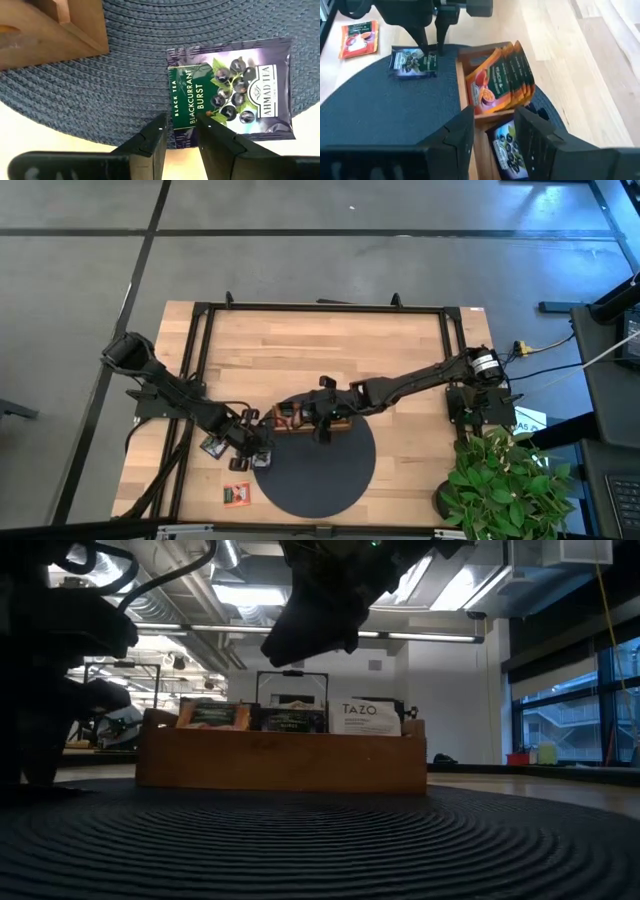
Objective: Pick & Place Tea
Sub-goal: Put the black tea bag into the middle section of the wooden organizer
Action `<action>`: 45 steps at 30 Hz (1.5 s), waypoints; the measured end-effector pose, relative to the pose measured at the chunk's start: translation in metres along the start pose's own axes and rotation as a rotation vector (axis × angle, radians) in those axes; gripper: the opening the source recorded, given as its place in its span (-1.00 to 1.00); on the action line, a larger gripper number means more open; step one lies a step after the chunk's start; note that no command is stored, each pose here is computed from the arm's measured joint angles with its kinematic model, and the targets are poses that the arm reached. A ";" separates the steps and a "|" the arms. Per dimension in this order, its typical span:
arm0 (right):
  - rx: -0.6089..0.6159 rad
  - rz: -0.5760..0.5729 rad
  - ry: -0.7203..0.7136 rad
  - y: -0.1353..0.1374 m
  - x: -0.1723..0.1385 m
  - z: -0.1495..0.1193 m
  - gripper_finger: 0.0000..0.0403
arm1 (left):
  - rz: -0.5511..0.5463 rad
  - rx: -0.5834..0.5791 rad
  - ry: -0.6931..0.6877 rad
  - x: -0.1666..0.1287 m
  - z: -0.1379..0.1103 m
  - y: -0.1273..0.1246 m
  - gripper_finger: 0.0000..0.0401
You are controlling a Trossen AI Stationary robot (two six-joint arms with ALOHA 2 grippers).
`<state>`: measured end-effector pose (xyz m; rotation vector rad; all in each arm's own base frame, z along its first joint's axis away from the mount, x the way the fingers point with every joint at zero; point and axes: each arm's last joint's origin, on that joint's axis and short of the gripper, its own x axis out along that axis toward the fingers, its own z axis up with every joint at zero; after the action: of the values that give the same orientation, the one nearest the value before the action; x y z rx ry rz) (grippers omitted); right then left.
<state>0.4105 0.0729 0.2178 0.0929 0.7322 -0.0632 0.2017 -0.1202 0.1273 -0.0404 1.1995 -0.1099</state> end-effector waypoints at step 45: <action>-0.502 0.192 -0.288 0.080 0.091 -0.057 0.37 | 0.087 -0.092 -0.120 0.021 0.009 -0.004 -0.50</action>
<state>0.4475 0.1567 0.1196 -0.3197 0.4318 0.2859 0.2174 -0.1268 0.1118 -0.0744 1.0846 0.0242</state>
